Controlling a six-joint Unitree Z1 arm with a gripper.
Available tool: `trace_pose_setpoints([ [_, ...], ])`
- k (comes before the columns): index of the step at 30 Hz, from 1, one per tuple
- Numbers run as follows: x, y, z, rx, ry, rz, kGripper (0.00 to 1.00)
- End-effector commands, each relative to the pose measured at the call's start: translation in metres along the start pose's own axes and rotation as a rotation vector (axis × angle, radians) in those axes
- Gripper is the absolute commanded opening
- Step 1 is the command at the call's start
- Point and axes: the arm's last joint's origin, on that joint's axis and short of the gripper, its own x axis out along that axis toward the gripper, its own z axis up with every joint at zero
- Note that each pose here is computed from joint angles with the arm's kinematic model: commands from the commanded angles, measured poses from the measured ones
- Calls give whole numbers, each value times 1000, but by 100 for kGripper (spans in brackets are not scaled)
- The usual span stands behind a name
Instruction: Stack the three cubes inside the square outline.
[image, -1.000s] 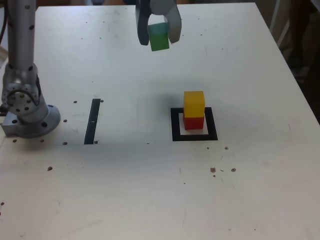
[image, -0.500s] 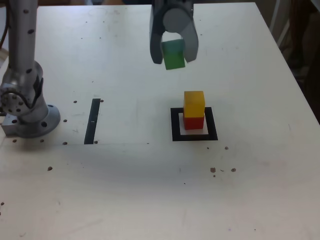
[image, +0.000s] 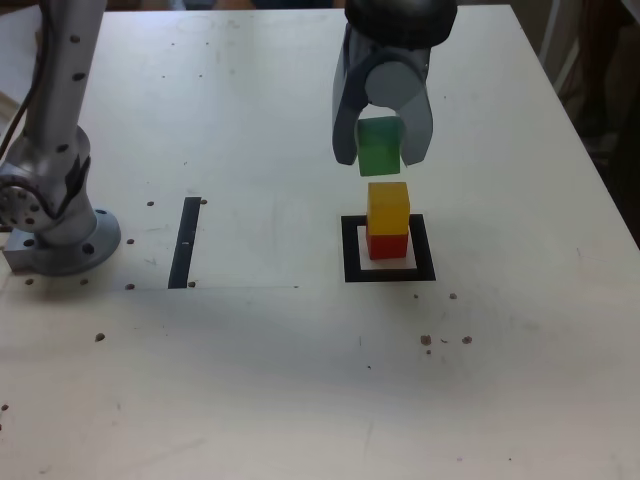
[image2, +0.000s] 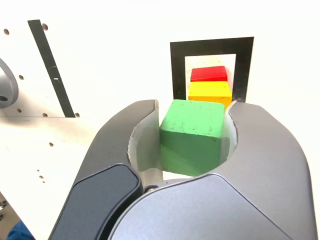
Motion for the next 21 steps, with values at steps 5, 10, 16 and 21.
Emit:
trace_pose_setpoints([
  [5, 3, -2, 2, 4, 25, 1, 17],
  [10, 5, -2, 2, 4, 29, -1, 17],
  [16, 10, -4, 5, 8, 46, -6, 17],
  [21, 13, -6, 9, 13, 51, -5, 17],
])
